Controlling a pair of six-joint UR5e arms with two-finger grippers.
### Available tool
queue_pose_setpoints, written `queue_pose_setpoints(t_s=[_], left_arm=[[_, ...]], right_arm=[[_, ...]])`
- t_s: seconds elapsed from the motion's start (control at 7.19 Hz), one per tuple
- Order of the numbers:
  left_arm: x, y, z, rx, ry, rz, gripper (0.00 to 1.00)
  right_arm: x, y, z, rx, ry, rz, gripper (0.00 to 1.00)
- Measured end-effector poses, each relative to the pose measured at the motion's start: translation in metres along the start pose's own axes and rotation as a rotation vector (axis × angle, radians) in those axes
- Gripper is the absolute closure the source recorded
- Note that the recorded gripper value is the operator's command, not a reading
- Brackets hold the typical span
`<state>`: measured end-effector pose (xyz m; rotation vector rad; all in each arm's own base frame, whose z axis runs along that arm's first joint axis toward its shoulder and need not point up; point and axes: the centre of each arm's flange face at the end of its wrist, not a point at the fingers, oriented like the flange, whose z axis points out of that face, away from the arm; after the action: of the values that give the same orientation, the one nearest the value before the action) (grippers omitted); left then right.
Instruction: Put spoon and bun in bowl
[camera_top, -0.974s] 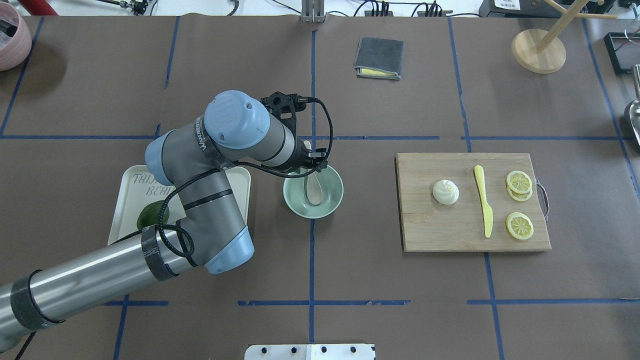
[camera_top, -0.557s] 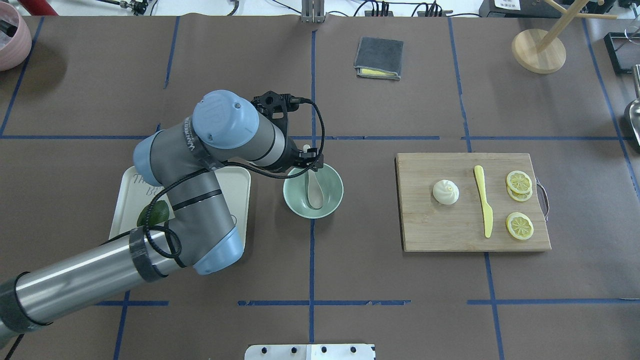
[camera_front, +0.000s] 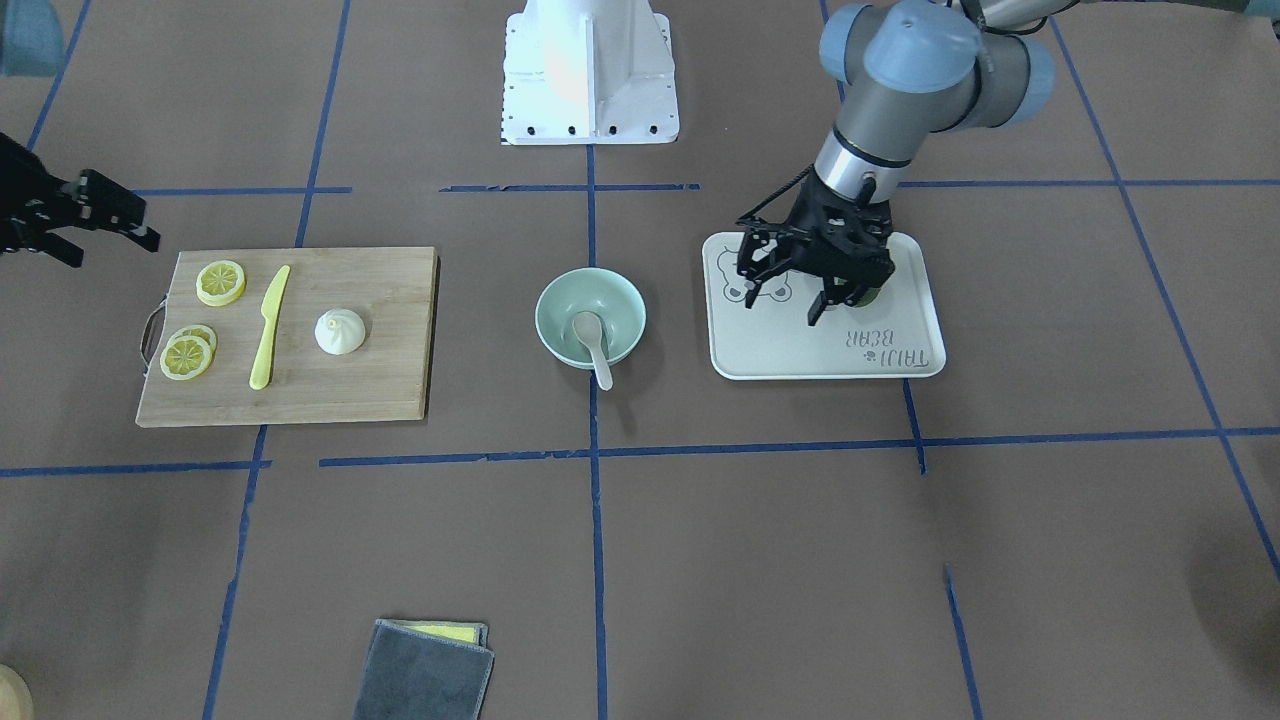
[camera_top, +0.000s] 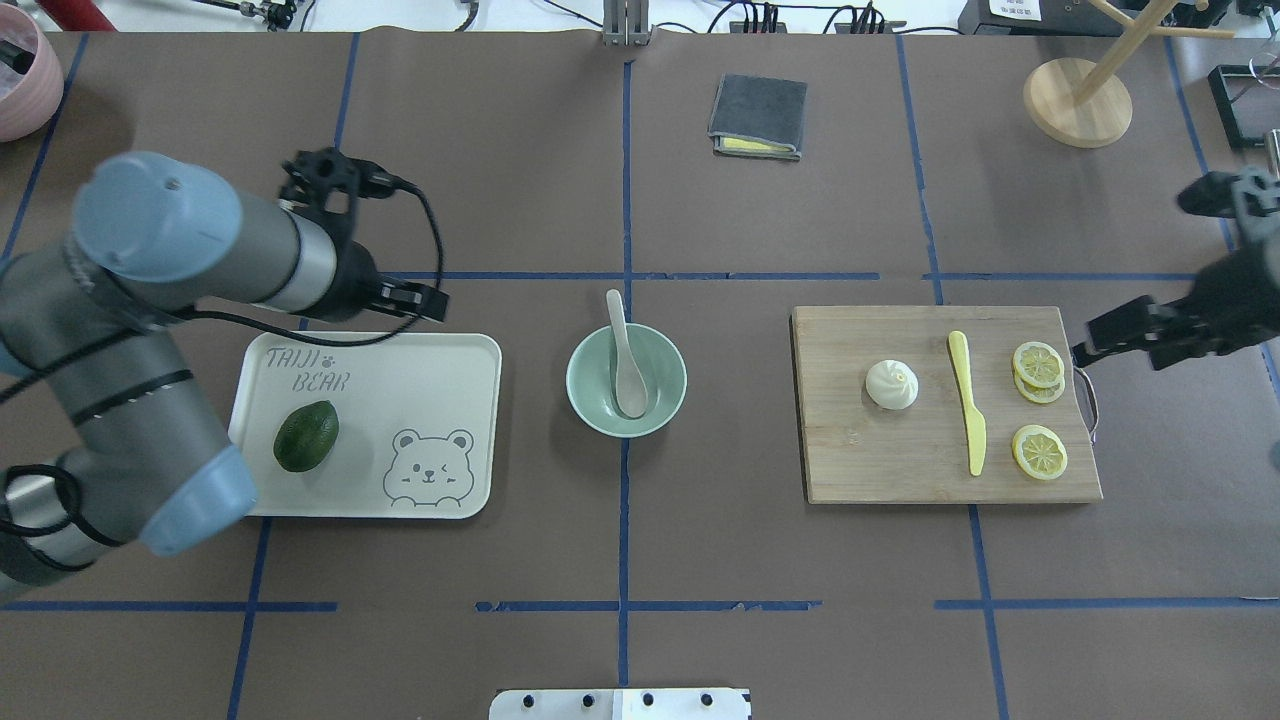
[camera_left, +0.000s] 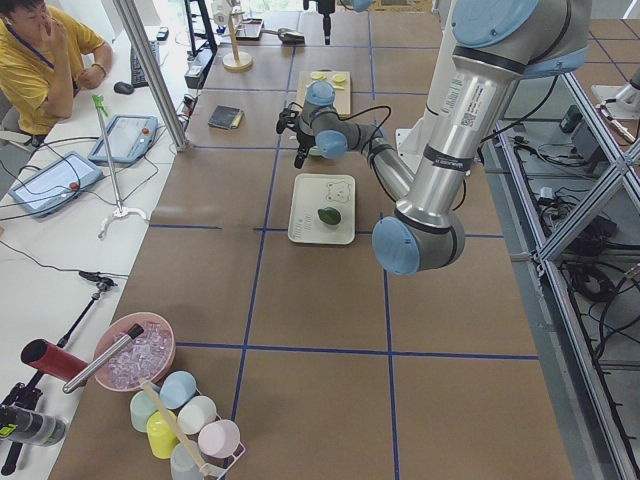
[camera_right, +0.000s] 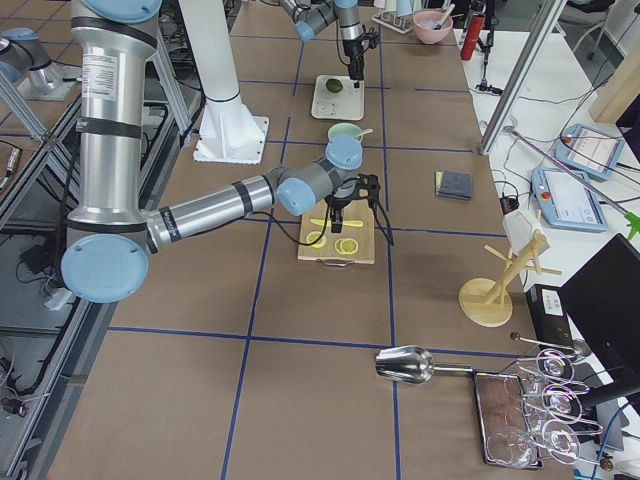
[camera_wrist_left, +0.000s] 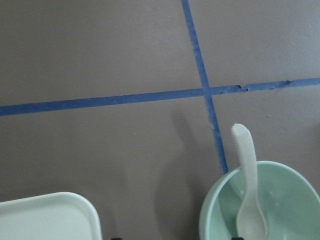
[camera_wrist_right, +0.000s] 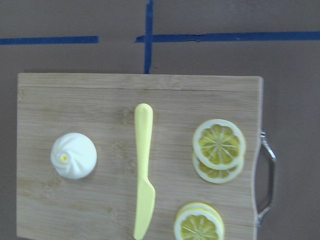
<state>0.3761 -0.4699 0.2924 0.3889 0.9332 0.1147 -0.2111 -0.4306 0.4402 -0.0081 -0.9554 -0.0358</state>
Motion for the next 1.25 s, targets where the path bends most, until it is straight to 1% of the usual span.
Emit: queue_pose_setpoints(t_s=[0.14,0.28,0.42,0.7,0.83,1.11,1.25], left_arm=[[-0.063,-0.010,-0.023,0.010,-0.048,0.014,0.01],[-0.127,-0.011,-0.053,0.012,-0.080,0.035,0.01],[-0.170,-0.001,-0.071,-0.002,-0.086,0.075,0.01],[-0.199,0.010,-0.077,-0.022,-0.063,0.113,0.01],[-0.202,0.012,-0.076,-0.032,-0.053,0.116,0.01],[-0.203,0.013,-0.074,-0.040,-0.046,0.119,0.01],[-0.203,0.012,-0.073,-0.041,-0.045,0.120,0.01]], right_arm=[[-0.054,-0.002,0.035,0.014,0.027,0.015,0.00],[-0.099,-0.002,0.065,0.031,0.043,0.018,0.00],[-0.131,-0.001,0.088,0.047,0.057,0.006,0.00],[-0.156,-0.002,0.129,0.067,0.103,-0.022,0.08],[-0.161,-0.007,0.141,0.073,0.119,-0.027,0.10],[-0.159,-0.013,0.147,0.083,0.141,-0.023,0.14],[-0.157,-0.016,0.145,0.090,0.145,-0.020,0.36]])
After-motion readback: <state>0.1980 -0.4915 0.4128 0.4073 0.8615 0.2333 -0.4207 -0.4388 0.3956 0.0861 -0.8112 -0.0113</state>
